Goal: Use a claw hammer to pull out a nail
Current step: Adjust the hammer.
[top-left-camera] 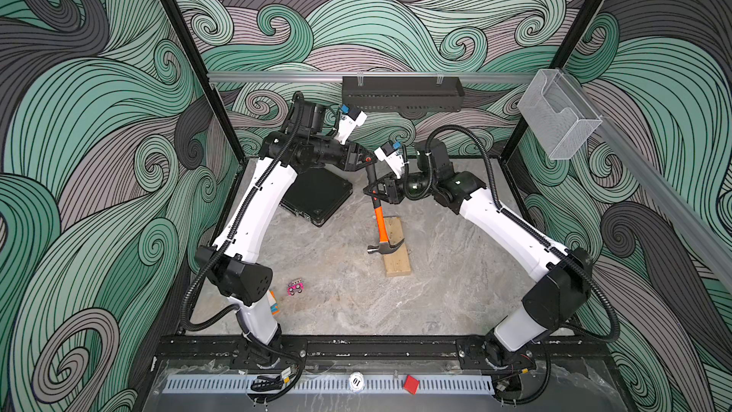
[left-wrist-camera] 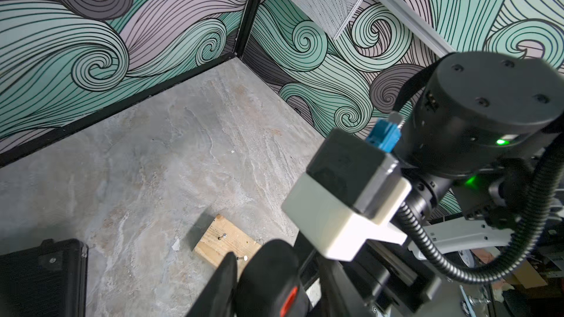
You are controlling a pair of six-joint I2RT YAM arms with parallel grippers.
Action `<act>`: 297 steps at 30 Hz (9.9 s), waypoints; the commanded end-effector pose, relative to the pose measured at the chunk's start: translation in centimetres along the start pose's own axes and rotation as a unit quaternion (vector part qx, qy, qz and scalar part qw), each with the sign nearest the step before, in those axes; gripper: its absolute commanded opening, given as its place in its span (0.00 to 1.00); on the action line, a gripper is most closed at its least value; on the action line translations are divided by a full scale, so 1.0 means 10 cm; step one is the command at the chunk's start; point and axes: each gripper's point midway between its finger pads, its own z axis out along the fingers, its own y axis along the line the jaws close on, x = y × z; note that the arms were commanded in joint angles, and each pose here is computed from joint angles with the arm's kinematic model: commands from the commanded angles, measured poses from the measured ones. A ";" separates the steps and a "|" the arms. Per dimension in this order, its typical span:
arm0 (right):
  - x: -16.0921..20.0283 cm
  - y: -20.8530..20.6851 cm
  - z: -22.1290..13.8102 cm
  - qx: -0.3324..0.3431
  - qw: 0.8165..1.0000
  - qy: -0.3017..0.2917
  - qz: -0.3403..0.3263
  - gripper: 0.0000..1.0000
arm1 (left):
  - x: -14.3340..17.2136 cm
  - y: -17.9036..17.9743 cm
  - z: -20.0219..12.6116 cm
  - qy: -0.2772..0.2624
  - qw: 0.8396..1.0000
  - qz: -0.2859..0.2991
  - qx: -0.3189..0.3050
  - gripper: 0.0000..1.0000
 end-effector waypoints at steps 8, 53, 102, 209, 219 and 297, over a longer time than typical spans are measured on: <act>-0.14 -0.31 -0.24 0.087 0.994 -0.061 0.027 0.00 | 0.17 0.11 -0.32 -0.037 0.995 -0.009 -0.088 0.56; -0.23 -0.94 -0.90 0.283 0.917 -0.229 0.165 0.00 | 0.96 0.05 0.81 0.021 0.993 -0.025 -0.110 0.73; -0.21 -1.09 -1.01 0.302 0.890 -0.275 0.202 0.00 | 1.32 0.06 1.08 0.045 0.990 -0.067 -0.112 0.71; -0.10 -1.32 -0.84 0.289 0.888 -0.252 0.252 0.40 | 1.42 -0.15 1.36 0.108 0.989 0.023 -0.099 0.00; -0.10 -1.34 -0.80 0.283 0.891 -0.249 0.254 0.34 | 1.39 -0.19 1.33 0.107 0.989 0.028 -0.096 0.00; 0.20 -1.20 -1.70 0.430 0.841 -0.276 0.177 0.00 | 2.84 0.99 0.81 0.117 0.893 -0.410 -0.144 0.64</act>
